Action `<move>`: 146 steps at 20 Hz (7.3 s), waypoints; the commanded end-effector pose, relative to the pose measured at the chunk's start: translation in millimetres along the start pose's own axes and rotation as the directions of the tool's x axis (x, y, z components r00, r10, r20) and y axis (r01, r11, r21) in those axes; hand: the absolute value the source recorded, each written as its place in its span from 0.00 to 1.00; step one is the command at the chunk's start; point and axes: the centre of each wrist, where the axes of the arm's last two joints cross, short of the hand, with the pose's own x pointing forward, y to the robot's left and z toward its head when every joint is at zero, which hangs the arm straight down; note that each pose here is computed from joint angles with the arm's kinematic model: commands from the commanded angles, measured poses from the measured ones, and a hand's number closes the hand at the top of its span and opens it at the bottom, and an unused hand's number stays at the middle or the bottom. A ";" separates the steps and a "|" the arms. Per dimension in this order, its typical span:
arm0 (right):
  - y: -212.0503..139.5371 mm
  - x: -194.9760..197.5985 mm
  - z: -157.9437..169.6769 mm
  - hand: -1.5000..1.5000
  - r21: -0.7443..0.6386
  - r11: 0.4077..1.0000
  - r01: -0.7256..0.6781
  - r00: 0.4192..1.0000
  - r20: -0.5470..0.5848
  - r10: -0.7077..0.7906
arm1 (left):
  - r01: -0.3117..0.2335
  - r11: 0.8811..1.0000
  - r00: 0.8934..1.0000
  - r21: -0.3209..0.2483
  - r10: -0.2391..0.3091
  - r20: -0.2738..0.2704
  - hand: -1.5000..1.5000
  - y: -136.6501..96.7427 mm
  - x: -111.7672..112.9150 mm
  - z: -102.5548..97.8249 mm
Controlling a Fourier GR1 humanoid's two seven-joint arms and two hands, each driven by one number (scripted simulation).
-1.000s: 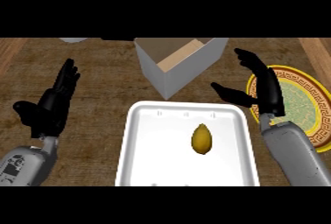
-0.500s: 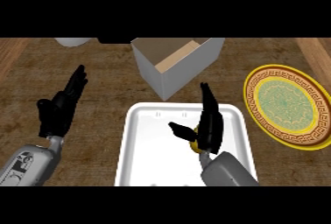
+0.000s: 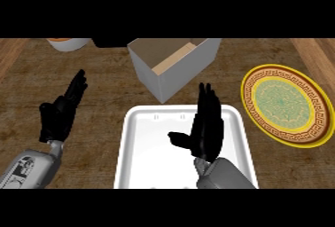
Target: Pick the lemon from the tray and place it in the plate
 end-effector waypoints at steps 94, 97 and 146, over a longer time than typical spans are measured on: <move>-284.8 -250.0 -217.8 1.00 0.337 0.934 -0.121 0.836 0.542 -0.088 | -0.010 0.999 1.000 -0.042 0.012 0.026 0.50 -7.2 -3.8 -3.5; -254.9 -243.3 -217.4 1.00 0.304 0.918 -0.254 0.809 0.587 0.029 | -0.011 0.999 1.000 -0.035 0.012 0.026 0.50 -16.6 9.1 -17.9; -385.8 -351.7 -160.9 0.00 0.227 0.852 0.472 0.853 0.127 -0.507 | -0.012 0.998 0.998 -0.056 0.015 0.055 0.50 -8.9 21.5 -14.0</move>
